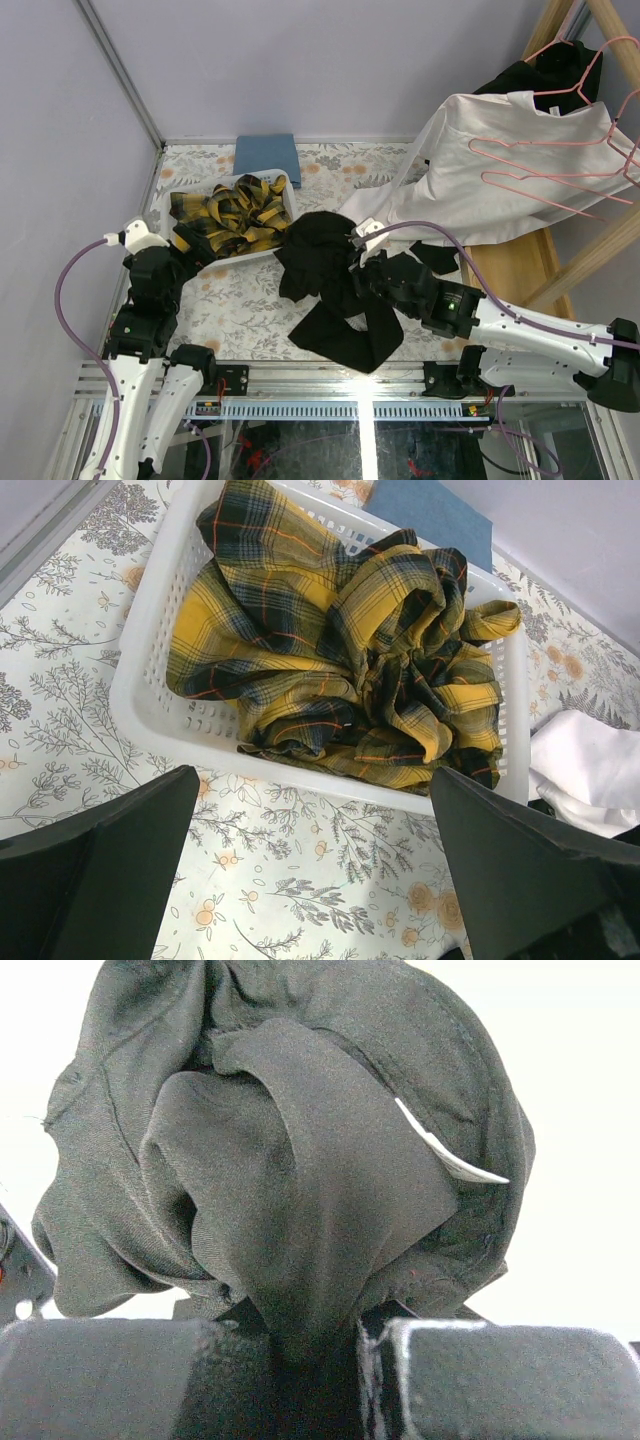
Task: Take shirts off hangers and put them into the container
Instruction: Pick up the shirt from the center of the board, then place the shirt in the bin.
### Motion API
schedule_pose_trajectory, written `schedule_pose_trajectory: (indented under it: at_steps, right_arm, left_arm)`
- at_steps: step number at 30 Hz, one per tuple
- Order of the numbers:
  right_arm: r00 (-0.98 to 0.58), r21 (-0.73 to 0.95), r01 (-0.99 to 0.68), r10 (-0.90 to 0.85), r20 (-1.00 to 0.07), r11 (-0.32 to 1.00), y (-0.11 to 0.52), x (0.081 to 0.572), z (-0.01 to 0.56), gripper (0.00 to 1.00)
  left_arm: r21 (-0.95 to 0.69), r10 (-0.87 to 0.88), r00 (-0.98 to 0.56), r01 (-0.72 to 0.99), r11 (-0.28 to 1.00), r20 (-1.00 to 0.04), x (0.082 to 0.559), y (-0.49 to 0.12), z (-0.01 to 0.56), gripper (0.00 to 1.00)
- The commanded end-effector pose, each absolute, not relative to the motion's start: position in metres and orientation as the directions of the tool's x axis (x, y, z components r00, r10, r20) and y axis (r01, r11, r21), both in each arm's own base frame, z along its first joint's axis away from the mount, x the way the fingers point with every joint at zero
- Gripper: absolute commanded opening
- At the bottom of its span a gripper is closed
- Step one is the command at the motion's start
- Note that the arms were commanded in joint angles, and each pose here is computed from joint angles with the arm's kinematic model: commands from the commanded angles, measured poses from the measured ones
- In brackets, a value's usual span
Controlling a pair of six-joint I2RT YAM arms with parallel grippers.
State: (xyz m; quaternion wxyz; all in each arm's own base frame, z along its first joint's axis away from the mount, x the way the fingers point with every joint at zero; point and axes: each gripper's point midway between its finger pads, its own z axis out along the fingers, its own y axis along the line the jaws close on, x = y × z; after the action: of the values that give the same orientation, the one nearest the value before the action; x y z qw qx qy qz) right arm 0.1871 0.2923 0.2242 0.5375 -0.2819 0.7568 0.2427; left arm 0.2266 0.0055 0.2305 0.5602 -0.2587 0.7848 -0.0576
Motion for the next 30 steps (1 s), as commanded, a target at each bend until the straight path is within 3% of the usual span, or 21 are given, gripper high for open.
schedule_pose_trajectory:
  at_steps: [1,15,18,23,30]
  right_arm:
    - [-0.079,0.049,-0.656,-0.003,-0.997,0.753,0.307,0.211,0.306,0.0]
    - [0.087,-0.037,-0.688,0.032,-0.996,0.725,0.402,0.26,0.421,0.0]
    - [0.08,-0.044,-0.71,0.018,-0.997,0.703,0.423,0.281,0.42,0.0]
    - [0.005,-0.079,-0.757,-0.115,-0.993,0.649,0.48,0.334,0.347,0.0]
    - [-0.074,-0.076,-0.915,-0.35,-0.934,0.396,0.572,0.374,0.21,0.0]
  left_arm:
    - [-0.386,-0.471,-0.19,-0.36,0.85,-0.861,0.225,0.013,0.238,1.0]
    - [-0.454,-0.503,0.007,-0.443,0.773,-0.864,0.198,0.042,0.263,1.0]
    - [-0.474,-0.509,0.047,-0.45,0.757,-0.859,0.192,0.046,0.268,1.0]
    - [-0.499,-0.517,0.09,-0.444,0.744,-0.851,0.186,0.05,0.274,1.0]
    - [-0.517,-0.522,0.121,-0.44,0.734,-0.844,0.18,0.052,0.279,1.0]
